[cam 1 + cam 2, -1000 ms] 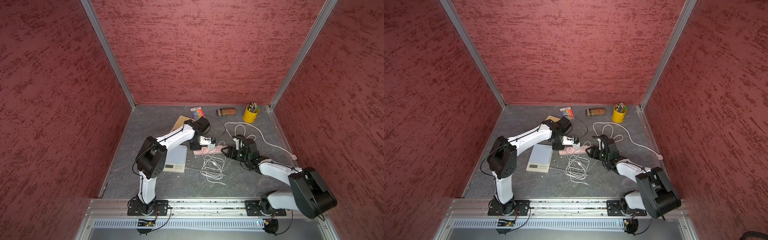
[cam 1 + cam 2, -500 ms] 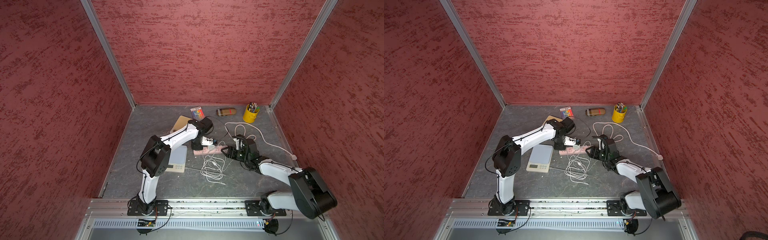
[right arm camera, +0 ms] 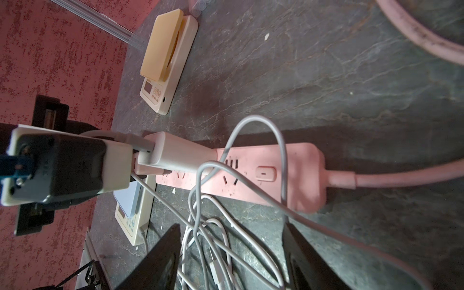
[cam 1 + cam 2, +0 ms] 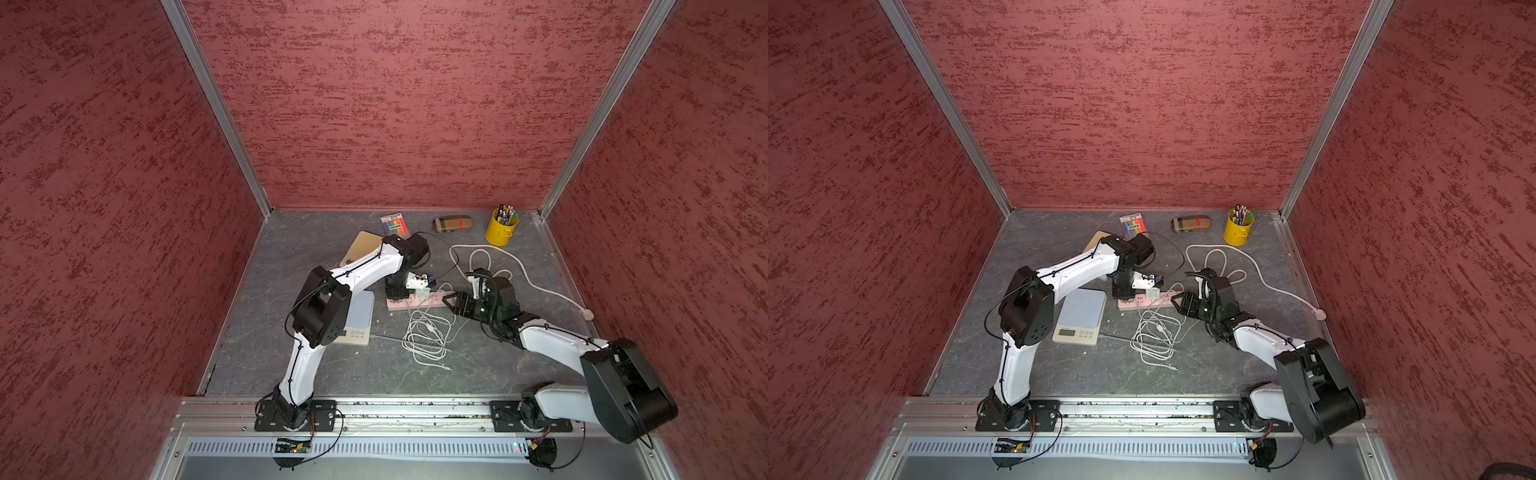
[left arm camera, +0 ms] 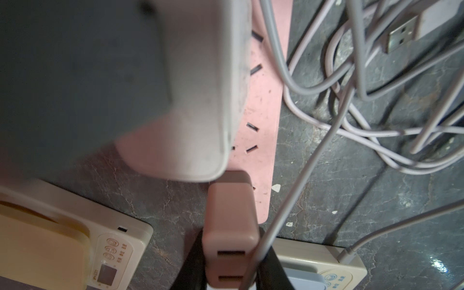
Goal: Charge the electronic scale
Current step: Insert the plug into the socket.
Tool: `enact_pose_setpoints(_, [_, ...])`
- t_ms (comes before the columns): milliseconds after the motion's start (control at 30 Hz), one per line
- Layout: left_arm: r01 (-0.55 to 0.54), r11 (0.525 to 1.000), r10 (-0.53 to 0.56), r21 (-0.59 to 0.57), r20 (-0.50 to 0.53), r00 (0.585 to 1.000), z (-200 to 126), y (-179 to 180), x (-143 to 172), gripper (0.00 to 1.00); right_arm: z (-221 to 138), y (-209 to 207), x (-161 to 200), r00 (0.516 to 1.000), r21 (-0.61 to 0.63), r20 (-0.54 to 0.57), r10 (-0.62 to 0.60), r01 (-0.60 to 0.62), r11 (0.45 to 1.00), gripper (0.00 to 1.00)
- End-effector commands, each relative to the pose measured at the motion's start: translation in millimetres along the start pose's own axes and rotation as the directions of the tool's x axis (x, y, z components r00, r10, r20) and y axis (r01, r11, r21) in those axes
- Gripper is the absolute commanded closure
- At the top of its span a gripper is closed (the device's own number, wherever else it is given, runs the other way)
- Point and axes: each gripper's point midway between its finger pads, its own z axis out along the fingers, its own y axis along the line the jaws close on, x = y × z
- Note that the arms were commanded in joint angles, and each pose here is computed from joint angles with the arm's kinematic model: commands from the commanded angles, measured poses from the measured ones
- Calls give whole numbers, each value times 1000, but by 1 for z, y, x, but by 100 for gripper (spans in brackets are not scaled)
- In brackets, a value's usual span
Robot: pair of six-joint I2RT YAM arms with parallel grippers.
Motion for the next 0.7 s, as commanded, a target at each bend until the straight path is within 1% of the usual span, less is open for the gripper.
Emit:
enact_pose_setpoints(0, [40,976,-31,214,-44,999,50,-58,-2,100,-4,4,-9,1000,1,19,-14,14,1000,34])
enact_pose_setpoints(67, [57,979,-50,196,-37,998,53,-63,-1,100,-4,4,-9,1000,4,22,-11,11,1000,34])
enact_pose_setpoints(200, [82,980,-85,180,14,996,54,-70,-6,100,-4,5,-12,999,0,32,-1,1,1000,34])
enact_pose_setpoints(267, [88,976,-94,200,19,995,59,-77,-5,100,-3,6,-13,999,-2,35,5,-5,1000,34])
enact_pose_setpoints(333, [98,969,-100,227,-3,995,66,-83,-1,100,-3,6,-14,999,-3,36,10,-10,1000,34])
enact_pose_setpoints(400, [112,964,-112,241,-13,994,70,-84,0,100,-2,6,-14,999,0,33,12,-12,1000,34])
enact_pose_setpoints(533, [120,964,-133,237,42,990,65,-78,-9,100,-3,7,-15,999,4,31,15,-15,1000,35])
enact_pose_setpoints(667, [119,964,-136,239,60,989,61,-75,-14,100,-5,7,-17,999,6,44,22,-22,1000,35])
